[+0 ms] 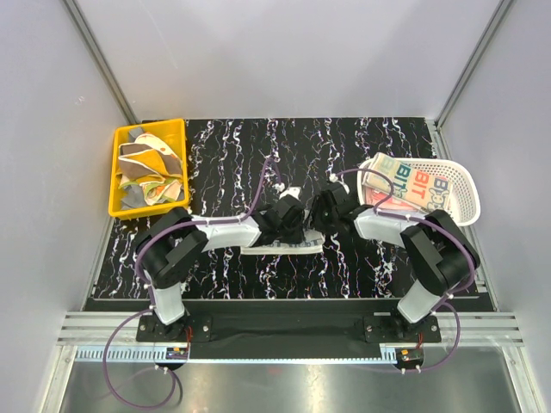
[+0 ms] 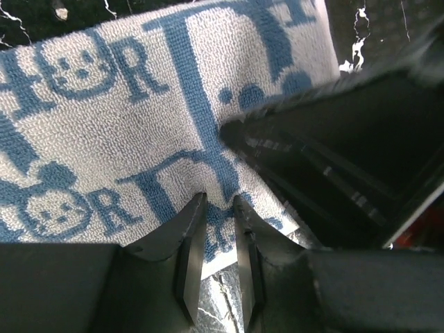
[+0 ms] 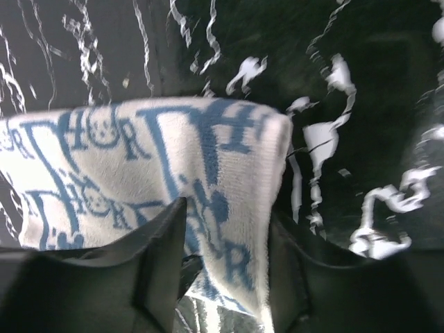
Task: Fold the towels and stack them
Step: Neatly place the folded towel into the bin
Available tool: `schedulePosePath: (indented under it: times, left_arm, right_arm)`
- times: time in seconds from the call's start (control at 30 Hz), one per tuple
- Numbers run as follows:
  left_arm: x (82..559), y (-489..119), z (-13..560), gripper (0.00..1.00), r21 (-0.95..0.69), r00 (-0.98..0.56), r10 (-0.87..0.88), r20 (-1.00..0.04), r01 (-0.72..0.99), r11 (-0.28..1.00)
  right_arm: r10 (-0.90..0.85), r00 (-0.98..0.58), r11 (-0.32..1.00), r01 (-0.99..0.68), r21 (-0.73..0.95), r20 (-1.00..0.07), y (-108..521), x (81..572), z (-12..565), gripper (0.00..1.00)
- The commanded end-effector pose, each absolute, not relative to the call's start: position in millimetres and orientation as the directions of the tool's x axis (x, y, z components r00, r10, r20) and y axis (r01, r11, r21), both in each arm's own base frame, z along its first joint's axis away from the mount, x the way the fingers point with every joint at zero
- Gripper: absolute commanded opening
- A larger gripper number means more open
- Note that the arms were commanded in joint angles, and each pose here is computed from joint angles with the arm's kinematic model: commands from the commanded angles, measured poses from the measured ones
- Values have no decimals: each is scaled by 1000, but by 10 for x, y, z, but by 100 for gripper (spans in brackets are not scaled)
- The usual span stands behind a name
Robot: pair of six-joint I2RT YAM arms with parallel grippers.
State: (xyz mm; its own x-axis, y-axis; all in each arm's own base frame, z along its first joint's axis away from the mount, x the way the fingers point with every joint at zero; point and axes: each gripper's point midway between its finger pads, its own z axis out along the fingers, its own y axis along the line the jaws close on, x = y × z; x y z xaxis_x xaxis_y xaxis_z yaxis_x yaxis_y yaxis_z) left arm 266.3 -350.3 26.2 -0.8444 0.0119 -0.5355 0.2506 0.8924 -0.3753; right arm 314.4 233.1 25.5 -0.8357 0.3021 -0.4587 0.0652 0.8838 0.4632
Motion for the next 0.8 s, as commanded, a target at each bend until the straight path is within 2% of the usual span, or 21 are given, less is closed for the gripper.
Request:
schedulePosePath:
  times: [0.0,0.07,0.13,0.17,0.23,0.37,0.47,0.5,0.77]
  left_arm:
    - [2639,-3468,296,27,-377,-837,-10,-547,236,896]
    - [2631,-3481,364,27,-394,-834,-20,-551,239,888]
    - [2631,-3489,507,27,-407,-825,-26,-564,251,878]
    - [2654,-3491,713,27,-421,-807,-44,-589,260,869]
    - [2664,-3439,976,28,-409,-792,-45,-609,266,873]
    - [2626,-3237,1703,29,-407,-737,-75,-672,283,869]
    - [2571,-3025,1979,30,-378,-711,-65,-700,292,878]
    - [2507,-2923,2112,30,-369,-696,-54,-716,312,875]
    - [2282,-2473,2246,31,-323,-669,-3,-743,355,877]
  right_arm:
    - [293,-854,901,97,423,-429,2352,2965,50,47]
    - [292,-853,907,103,409,-433,2327,2955,52,29]
    - [274,-851,924,104,367,-448,2255,2967,73,17]
    - [268,-847,929,101,356,-460,2244,3004,116,8]
    - [235,-842,947,86,309,-486,2160,3002,194,2]
    - [146,-806,978,31,206,-573,1992,3096,508,0]
    - [84,-771,993,14,114,-632,1854,3215,834,0]
    - [20,-767,1000,0,31,-642,1718,3222,902,0]
    - [-119,-696,986,1,-166,-709,1262,3693,1712,0]
